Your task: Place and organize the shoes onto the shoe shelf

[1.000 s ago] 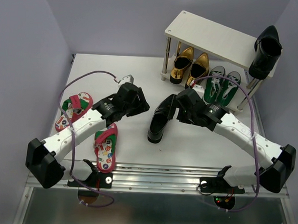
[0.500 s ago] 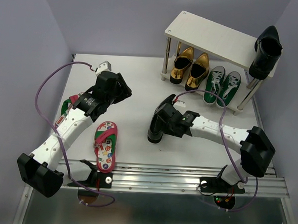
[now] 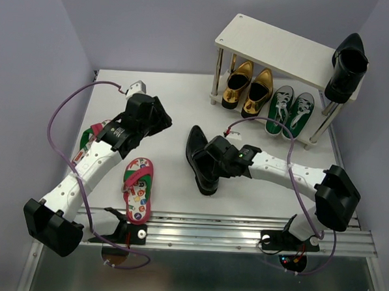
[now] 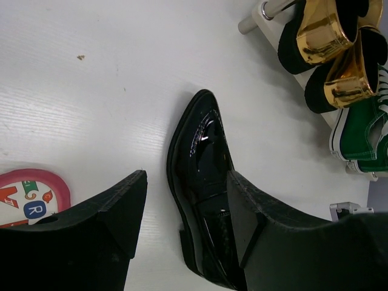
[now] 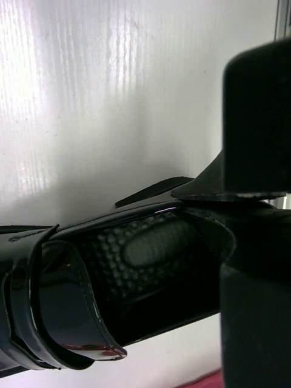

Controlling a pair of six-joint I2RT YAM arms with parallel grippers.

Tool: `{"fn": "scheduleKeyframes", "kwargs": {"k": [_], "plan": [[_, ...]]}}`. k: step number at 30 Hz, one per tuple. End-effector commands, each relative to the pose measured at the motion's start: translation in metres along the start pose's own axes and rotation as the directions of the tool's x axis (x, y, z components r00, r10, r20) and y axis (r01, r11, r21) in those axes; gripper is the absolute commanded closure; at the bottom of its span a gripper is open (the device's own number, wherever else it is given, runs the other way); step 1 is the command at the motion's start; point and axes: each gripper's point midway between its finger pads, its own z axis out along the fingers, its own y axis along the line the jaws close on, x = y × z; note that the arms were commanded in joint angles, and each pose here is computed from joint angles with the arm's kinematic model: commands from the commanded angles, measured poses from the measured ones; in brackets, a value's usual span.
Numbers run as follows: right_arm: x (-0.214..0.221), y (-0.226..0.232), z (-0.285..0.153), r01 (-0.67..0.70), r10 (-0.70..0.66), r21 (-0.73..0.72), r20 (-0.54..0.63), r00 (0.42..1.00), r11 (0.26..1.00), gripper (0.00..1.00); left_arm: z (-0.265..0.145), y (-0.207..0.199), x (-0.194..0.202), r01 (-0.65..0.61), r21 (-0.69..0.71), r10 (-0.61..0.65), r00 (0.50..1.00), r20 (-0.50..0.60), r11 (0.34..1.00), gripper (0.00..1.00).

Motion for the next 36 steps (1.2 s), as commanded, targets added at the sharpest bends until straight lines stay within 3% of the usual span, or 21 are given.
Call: {"fn": "scheduleKeyframes", "kwargs": {"k": [1, 8, 18, 23, 29, 36], "plan": [[-0.038, 0.024, -0.047, 0.125, -0.116, -0.1, 0.094, 0.989, 0.987, 0.99, -0.003, -0.004, -0.013, -0.013, 0.022, 0.012, 0.999, 0.041, 1.0, 0.35], [-0.086, 0.035, -0.124, 0.274, -0.237, -0.157, 0.218, 0.947, 0.949, 0.99, -0.012, -0.001, -0.039, -0.012, 0.012, 0.011, 0.995, 0.102, 1.0, 0.35], [-0.182, 0.064, -0.221, 0.28, -0.161, -0.186, 0.481, 0.862, 0.942, 0.99, -0.017, 0.01, -0.055, -0.003, -0.012, 0.004, 0.991, 0.134, 1.0, 0.35], [-0.242, 0.062, -0.268, 0.189, -0.055, -0.146, 0.633, 0.772, 0.971, 0.99, -0.017, 0.015, -0.056, 0.0, -0.021, 0.003, 0.991, 0.133, 1.0, 0.35], [-0.299, 0.046, -0.286, 0.068, 0.026, -0.101, 0.718, 0.696, 0.993, 0.99, -0.024, 0.018, -0.063, 0.01, -0.021, -0.007, 0.988, 0.154, 1.0, 0.35], [-0.357, -0.019, -0.313, -0.166, 0.154, -0.07, 0.806, 0.571, 0.984, 0.99, -0.024, 0.024, -0.06, 0.004, -0.037, 0.001, 0.99, 0.144, 0.999, 0.35]]}}
